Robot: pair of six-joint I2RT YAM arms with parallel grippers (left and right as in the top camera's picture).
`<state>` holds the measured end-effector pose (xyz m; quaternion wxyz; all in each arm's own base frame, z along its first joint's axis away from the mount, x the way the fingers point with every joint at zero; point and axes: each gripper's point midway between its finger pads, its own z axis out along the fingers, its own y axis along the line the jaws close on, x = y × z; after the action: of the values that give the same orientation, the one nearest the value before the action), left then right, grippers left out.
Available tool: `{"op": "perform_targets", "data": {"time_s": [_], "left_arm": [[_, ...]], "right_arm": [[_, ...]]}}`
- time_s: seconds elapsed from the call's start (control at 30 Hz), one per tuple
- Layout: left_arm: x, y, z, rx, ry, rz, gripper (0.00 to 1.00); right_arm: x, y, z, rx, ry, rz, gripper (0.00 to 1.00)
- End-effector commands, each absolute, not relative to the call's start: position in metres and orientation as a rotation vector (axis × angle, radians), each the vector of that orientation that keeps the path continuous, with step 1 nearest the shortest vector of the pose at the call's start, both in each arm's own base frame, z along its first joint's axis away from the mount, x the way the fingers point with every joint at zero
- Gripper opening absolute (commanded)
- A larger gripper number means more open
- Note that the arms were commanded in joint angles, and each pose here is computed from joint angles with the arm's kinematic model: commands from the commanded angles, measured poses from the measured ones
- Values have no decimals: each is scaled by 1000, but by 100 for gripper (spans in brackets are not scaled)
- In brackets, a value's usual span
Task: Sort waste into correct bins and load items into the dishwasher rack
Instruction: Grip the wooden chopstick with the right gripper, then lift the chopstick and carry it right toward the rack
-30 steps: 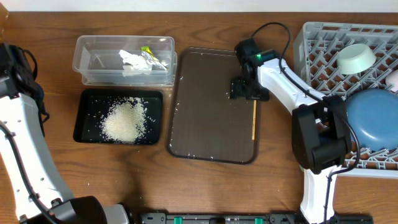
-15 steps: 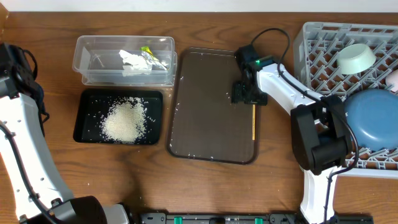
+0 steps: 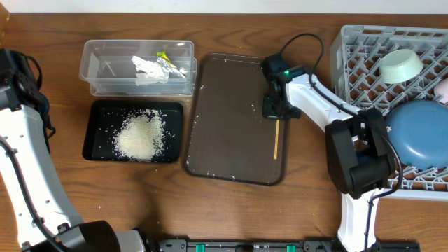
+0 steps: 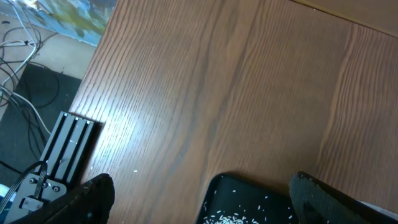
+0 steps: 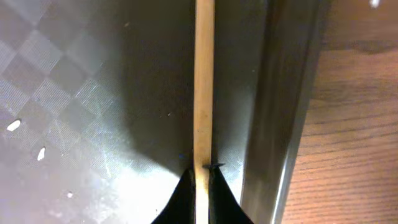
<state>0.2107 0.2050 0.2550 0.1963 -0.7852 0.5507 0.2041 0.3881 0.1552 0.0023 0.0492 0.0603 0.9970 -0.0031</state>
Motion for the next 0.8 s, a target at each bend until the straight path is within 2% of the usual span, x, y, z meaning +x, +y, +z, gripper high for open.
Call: {"op": "perform_targets", "data": {"time_s": [0.0, 0.2, 0.33, 0.43, 0.57, 0.77], "left_arm": [[207, 206, 258, -2208, 1513, 576, 92], [207, 206, 258, -2208, 1513, 576, 92], [207, 206, 258, -2208, 1513, 576, 92], [207, 206, 258, -2208, 1513, 576, 92], [207, 206, 258, -2208, 1513, 576, 92], [207, 206, 258, -2208, 1513, 576, 92]], "right_arm": [[385, 178, 9, 163, 3078, 130, 1], [413, 155, 62, 166, 3055, 145, 1], [433, 125, 103, 106, 3015, 140, 1], [444, 98, 126, 168, 2984, 135, 1], [460, 57, 143, 203, 2929, 128, 1], [465, 3, 143, 260, 2911, 98, 1]]}}
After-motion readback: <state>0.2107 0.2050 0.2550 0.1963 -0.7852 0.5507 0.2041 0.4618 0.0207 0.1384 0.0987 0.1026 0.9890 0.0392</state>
